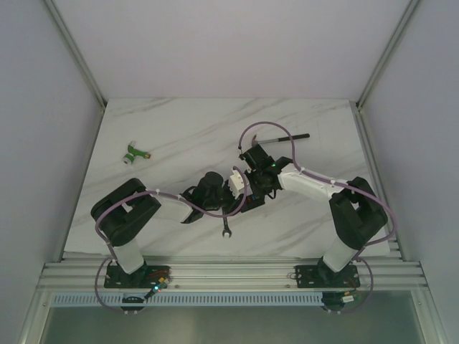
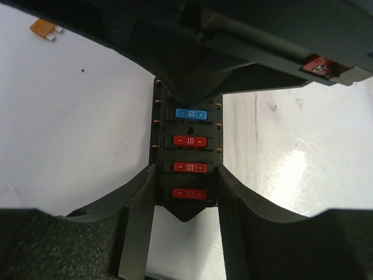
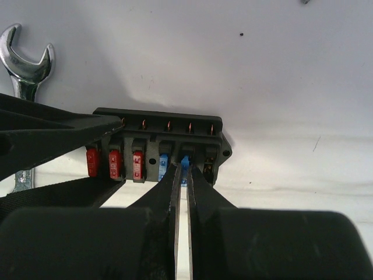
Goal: Snap on the fuse box
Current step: Install the fuse at the fuse box base.
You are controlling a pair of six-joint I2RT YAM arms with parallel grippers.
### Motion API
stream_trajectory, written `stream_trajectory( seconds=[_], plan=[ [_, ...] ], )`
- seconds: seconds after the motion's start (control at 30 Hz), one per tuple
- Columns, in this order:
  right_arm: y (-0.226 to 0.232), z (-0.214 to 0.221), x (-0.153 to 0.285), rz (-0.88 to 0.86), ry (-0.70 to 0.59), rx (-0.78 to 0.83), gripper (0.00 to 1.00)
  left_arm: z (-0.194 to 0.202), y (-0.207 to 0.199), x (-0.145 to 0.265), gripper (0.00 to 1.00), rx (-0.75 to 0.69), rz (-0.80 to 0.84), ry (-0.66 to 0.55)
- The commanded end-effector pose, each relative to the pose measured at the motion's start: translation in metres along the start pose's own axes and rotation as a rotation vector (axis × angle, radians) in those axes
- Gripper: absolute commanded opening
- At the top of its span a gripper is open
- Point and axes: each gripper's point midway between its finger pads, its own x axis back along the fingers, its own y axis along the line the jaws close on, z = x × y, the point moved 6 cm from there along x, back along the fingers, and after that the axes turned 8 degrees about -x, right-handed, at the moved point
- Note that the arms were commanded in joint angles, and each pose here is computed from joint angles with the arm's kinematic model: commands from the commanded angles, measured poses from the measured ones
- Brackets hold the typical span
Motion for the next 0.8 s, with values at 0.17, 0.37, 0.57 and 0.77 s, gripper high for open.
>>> stream_trajectory(
  seconds=[0.17, 0.37, 0.57, 0.77],
  plan=[
    [-0.009, 0.042, -0.025, 0.091, 0.213, 0.011, 0.0, 0.021, -0.002, 0.0, 0.45, 0.024, 0.026, 0.08],
    [-0.019, 0.045, -0.018, 0.153, 0.217, 0.014, 0.0, 0.022, -0.002, 0.001, 0.45, 0.026, 0.024, 0.082],
    [-0.022, 0.041, -0.012, 0.166, 0.215, 0.02, 0.0, 0.021, -0.001, 0.001, 0.44, 0.028, 0.023, 0.083],
    [-0.018, 0.046, -0.016, 0.132, 0.256, 0.029, 0.0, 0.022, -0.001, 0.001, 0.43, 0.029, 0.021, 0.084]
  ],
)
